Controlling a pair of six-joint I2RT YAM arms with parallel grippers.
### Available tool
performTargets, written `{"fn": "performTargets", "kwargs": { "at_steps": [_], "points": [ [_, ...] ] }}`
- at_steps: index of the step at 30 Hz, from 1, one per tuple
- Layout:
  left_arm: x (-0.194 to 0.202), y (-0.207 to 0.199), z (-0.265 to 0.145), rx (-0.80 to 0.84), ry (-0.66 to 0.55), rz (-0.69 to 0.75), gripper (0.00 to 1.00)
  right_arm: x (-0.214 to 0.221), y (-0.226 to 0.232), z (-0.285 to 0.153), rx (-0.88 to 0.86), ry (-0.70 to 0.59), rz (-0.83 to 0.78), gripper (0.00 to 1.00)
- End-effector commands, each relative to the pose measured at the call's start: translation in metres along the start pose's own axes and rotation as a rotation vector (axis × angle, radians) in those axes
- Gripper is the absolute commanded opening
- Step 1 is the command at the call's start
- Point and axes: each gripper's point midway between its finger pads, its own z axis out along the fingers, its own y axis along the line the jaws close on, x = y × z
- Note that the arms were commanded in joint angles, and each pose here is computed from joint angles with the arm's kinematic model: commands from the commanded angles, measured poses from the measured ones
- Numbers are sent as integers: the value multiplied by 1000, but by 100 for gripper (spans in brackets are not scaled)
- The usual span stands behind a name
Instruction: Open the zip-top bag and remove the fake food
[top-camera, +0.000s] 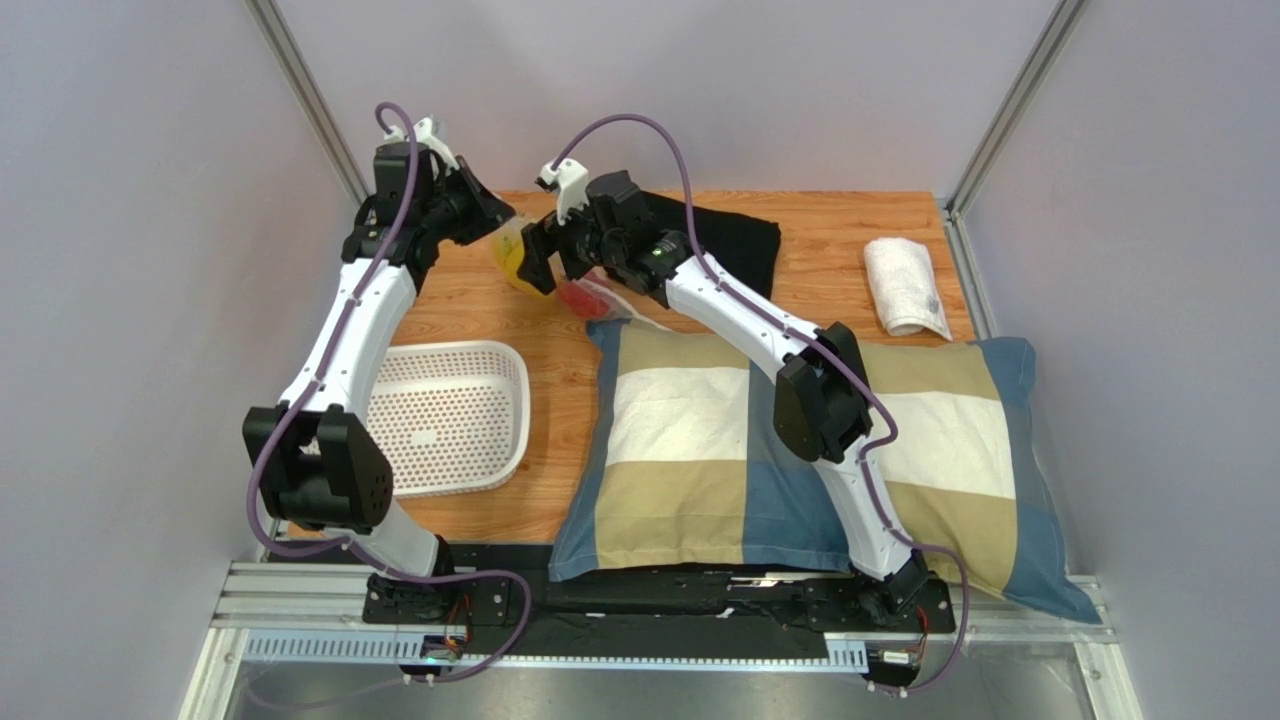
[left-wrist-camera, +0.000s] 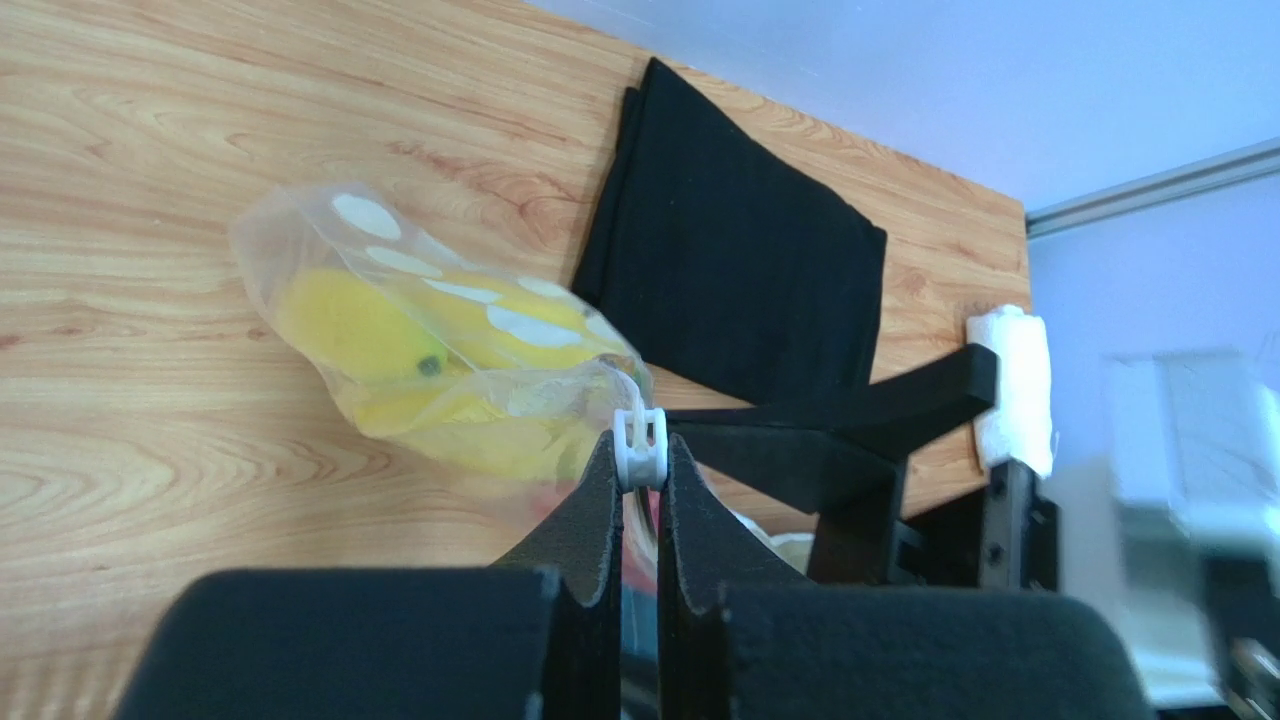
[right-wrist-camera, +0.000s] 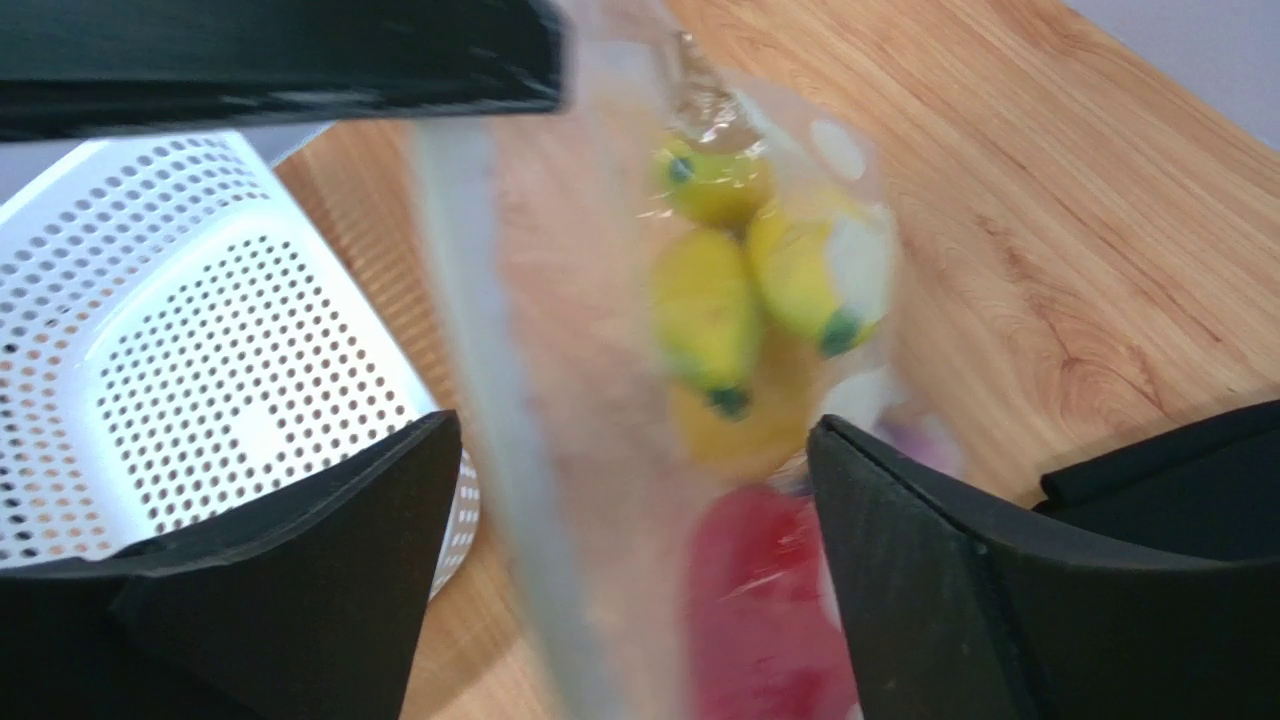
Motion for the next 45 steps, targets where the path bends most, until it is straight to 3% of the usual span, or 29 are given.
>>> {"fn": "performTargets", "kwargs": {
  "at_steps": [1, 4, 6, 10, 11, 12, 13, 14, 15, 16, 26, 27, 29, 30, 31, 32, 34, 37, 38, 39, 41, 45],
  "points": [
    [-3, -11, -19, 32, -19, -2, 0, -29, -15, 3, 57, -125, -49, 76],
    [0, -12, -22, 44, -17, -2, 0, -34, -10, 8, 46, -136, -42, 57],
    [-1, -11, -23, 41, -21, 7, 0, -30, -13, 13, 61, -131, -4, 51],
    [-2, -10, -19, 29, -5, 10, 0, -33, -10, 20, 53, -134, 56, 0],
    [-1, -9, -17, 16, 17, 5, 1, -33, -8, 21, 57, -134, 64, 0],
    [-1, -8, -17, 8, 28, 2, 10, -34, -8, 20, 65, -134, 74, 0],
    [-1, -8, -17, -2, 38, -4, 21, -34, -6, 21, 93, -134, 77, 0],
    [-1, -8, -15, -7, 43, -29, 42, -36, -4, 20, 100, -138, 71, 0],
    [0, -8, -14, -8, 47, -46, 53, -35, -1, 20, 108, -133, 56, 0],
    [1, -8, -13, -6, 51, -55, 57, -35, 2, 20, 128, -129, 54, 0],
    [6, 16, 10, -108, 128, 4, 63, -39, 19, 16, 131, -132, 86, 0],
    [8, 14, 12, -92, 141, 2, 62, -41, 21, 15, 128, -132, 81, 0],
    [12, 15, 17, -91, 170, 7, 48, -45, 25, 11, 129, -138, 86, 0],
    [14, 15, 19, -87, 181, 10, 41, -43, 25, 9, 130, -130, 89, 2],
    [13, 15, 19, -86, 189, 20, 24, -44, 26, 7, 133, -128, 91, 5],
    [14, 19, 23, -95, 197, 45, 14, -51, 27, 0, 137, -141, 94, 6],
    [8, 15, 28, -48, 186, 118, 3, -51, 27, -4, 123, -136, 102, 16],
    [-7, -10, 31, 118, 129, 267, 0, -48, 24, -17, 79, -104, 86, 42],
    [-9, -17, 29, 161, 117, 307, 0, -57, 29, -29, 25, -109, 56, 63],
    [-13, -28, 27, 226, 96, 356, 0, -56, 17, -35, 14, -108, 41, 70],
    [-18, -46, 19, 336, 58, 489, 0, -55, 7, -46, -12, -98, 4, 77],
    [-10, -87, -4, 639, 25, 640, 0, -65, -27, -67, -76, -130, -198, 81]
  ]
}}
